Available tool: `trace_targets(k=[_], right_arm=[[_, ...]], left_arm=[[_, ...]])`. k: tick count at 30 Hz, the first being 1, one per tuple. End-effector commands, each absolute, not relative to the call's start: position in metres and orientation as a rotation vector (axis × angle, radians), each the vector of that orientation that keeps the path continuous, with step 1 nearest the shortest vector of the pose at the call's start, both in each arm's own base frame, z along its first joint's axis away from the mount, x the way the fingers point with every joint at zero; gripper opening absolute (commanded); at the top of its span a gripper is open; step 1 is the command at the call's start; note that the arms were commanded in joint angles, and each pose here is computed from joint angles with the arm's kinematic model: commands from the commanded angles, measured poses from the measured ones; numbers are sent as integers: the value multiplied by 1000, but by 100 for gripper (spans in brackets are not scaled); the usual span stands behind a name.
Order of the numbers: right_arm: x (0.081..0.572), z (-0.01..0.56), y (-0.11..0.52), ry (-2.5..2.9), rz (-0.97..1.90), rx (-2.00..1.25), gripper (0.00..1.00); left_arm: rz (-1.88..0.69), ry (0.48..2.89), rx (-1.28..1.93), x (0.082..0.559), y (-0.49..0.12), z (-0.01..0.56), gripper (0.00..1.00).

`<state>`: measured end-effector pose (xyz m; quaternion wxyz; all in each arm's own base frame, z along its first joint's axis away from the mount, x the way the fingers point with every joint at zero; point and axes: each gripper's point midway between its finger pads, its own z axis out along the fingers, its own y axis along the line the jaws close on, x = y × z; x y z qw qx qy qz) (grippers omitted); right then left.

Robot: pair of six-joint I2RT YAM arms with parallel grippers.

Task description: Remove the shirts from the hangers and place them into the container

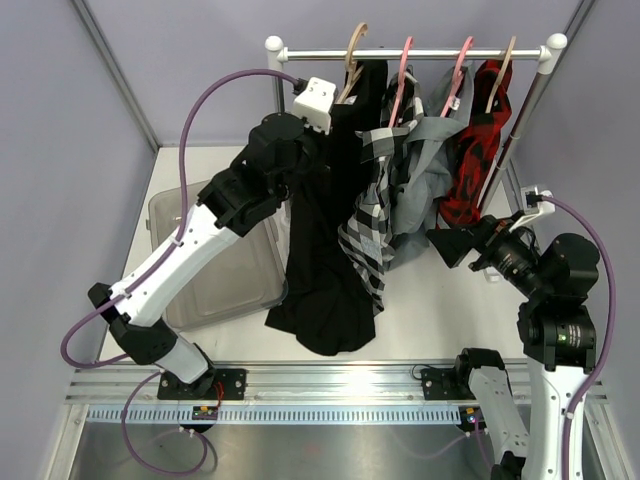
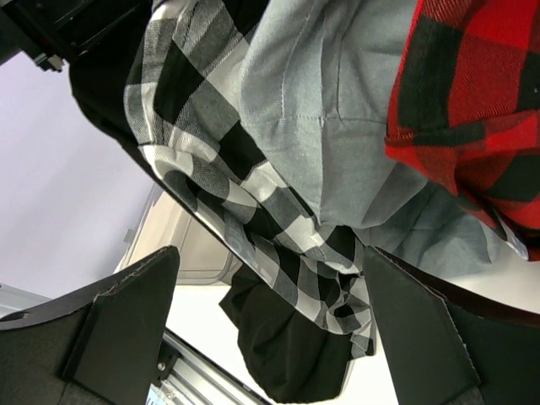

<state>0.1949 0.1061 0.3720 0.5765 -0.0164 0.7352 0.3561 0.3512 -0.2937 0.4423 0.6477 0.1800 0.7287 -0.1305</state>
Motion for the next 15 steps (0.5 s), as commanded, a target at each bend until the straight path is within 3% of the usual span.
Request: trace_targets(k=[1,8,15], right_arm=[[189,397,115,1669,873,-132,99],[195,432,127,1633,955,-197,100],[237,465,175,1671,957,-299,94]], left_arm=[[-464,1474,203,315,-259,540,0],[-531,1666,202,258,-231,489,0],[-629,1708,216,220,-206,493,0]])
